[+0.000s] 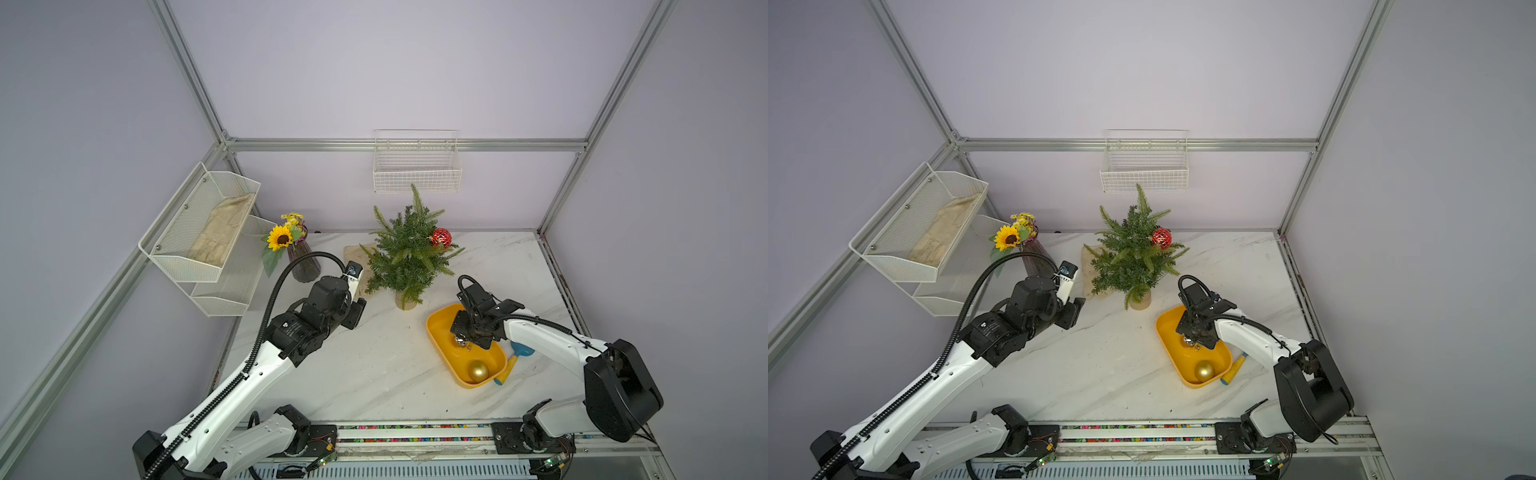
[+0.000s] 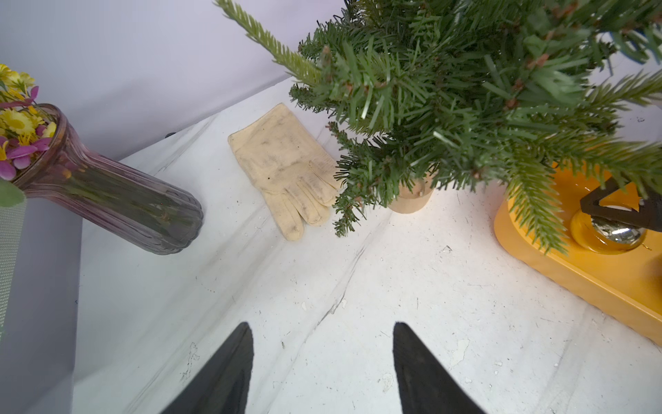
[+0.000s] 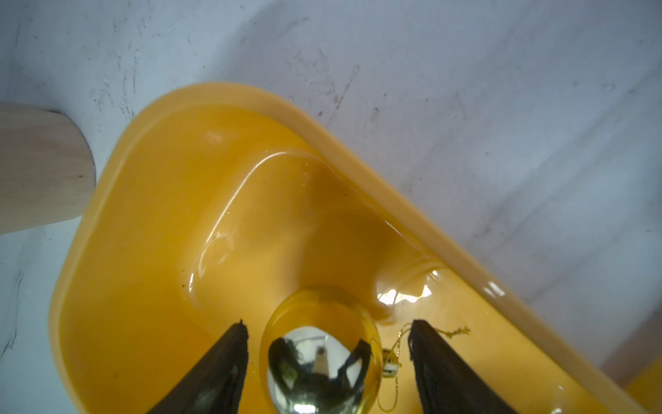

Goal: Decorate the small christmas tree with ornaments
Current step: Move an ornament from the container, then pick up an ornament from the container.

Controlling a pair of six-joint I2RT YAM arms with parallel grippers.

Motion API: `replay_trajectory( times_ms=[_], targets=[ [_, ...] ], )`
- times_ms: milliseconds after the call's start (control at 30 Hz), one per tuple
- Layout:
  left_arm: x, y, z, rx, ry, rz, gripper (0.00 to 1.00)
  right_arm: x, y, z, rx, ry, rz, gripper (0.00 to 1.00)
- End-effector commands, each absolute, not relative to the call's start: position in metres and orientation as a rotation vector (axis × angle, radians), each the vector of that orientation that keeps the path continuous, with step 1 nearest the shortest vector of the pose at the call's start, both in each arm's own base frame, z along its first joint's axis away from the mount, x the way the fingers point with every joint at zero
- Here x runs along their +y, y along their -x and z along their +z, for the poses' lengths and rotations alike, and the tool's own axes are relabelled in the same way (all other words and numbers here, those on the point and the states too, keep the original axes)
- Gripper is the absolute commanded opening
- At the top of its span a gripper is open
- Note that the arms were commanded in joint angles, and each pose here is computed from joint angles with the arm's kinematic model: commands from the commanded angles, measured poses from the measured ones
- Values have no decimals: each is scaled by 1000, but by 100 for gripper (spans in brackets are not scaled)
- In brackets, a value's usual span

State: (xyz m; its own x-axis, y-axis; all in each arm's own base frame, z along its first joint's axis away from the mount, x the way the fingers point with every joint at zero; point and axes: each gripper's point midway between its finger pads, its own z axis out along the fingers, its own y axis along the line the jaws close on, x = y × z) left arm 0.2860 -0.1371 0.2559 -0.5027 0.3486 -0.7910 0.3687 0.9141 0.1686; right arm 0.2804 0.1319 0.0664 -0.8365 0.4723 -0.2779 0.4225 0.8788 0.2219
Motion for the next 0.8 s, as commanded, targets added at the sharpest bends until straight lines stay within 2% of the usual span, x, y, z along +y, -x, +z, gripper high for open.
replay_trajectory(
  times_ms=[0,267,533,767],
  targets=[
    [-136,-284,252,2122,-526,-17,63,122,-285,70,2713,-622,122,75],
    [-136,-285,252,2122,-518,-17,63,147,-298,75,2733,-429,252,74],
    [-136,-286,252,2121,-513,-22,63,137,-272,53,2840,-393,177,77],
    [-136,-285,251,2126,-512,-24,63,145,-255,51,2868,-380,232,77]
  ],
)
